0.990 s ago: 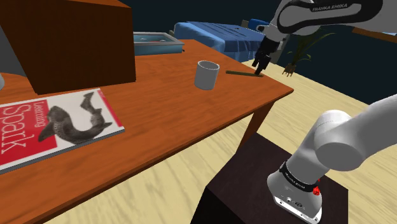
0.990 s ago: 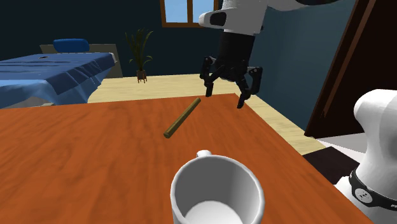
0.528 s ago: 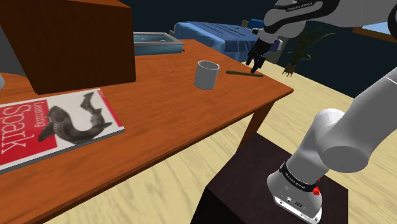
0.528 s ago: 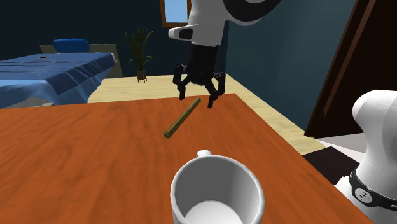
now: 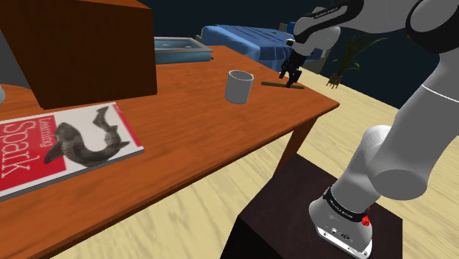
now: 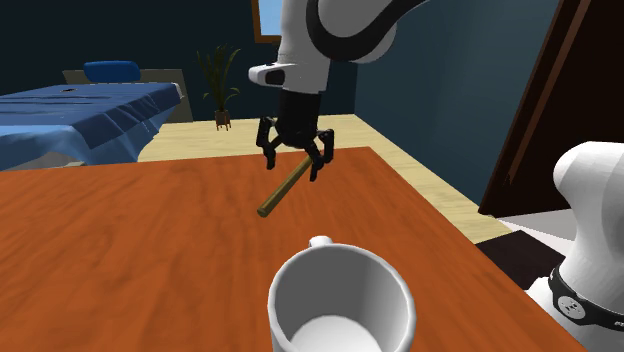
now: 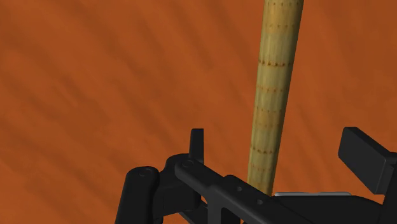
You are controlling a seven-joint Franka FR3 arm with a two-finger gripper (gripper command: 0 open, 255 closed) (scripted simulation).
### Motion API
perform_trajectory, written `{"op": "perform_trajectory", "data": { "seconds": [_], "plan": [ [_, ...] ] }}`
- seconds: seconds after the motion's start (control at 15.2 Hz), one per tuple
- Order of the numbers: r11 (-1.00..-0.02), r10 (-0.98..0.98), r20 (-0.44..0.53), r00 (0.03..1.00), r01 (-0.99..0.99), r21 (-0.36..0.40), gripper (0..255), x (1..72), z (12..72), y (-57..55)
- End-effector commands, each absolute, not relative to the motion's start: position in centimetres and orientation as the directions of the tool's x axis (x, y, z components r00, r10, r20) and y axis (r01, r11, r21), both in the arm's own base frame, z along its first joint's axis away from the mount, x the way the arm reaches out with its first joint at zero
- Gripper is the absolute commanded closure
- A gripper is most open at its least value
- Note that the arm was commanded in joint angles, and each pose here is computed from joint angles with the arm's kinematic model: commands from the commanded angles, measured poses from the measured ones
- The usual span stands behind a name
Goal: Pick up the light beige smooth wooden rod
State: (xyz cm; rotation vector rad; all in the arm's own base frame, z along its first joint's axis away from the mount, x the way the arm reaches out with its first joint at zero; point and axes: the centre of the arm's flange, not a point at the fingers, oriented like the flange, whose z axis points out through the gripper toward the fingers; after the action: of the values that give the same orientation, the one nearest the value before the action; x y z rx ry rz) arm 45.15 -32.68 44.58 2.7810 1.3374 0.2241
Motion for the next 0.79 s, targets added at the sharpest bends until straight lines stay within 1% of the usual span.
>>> {"op": "perform_trajectory", "data": {
  "seconds": [0.0, 0.13, 0.2, 0.73],
  "plan": [
    [-0.625, 0.780, 0.110, 0.616, 0.773, 0.106, 0, 45.22, 43.55, -32.75],
    [-0.625, 0.780, 0.110, 0.616, 0.773, 0.106, 0, 45.22, 43.25, -32.75],
    [-0.625, 0.780, 0.110, 0.616, 0.773, 0.106, 255, 45.27, 43.19, -32.75],
    [-0.625, 0.780, 0.110, 0.616, 0.773, 0.106, 255, 45.33, 43.25, -32.57]
  ]
}}
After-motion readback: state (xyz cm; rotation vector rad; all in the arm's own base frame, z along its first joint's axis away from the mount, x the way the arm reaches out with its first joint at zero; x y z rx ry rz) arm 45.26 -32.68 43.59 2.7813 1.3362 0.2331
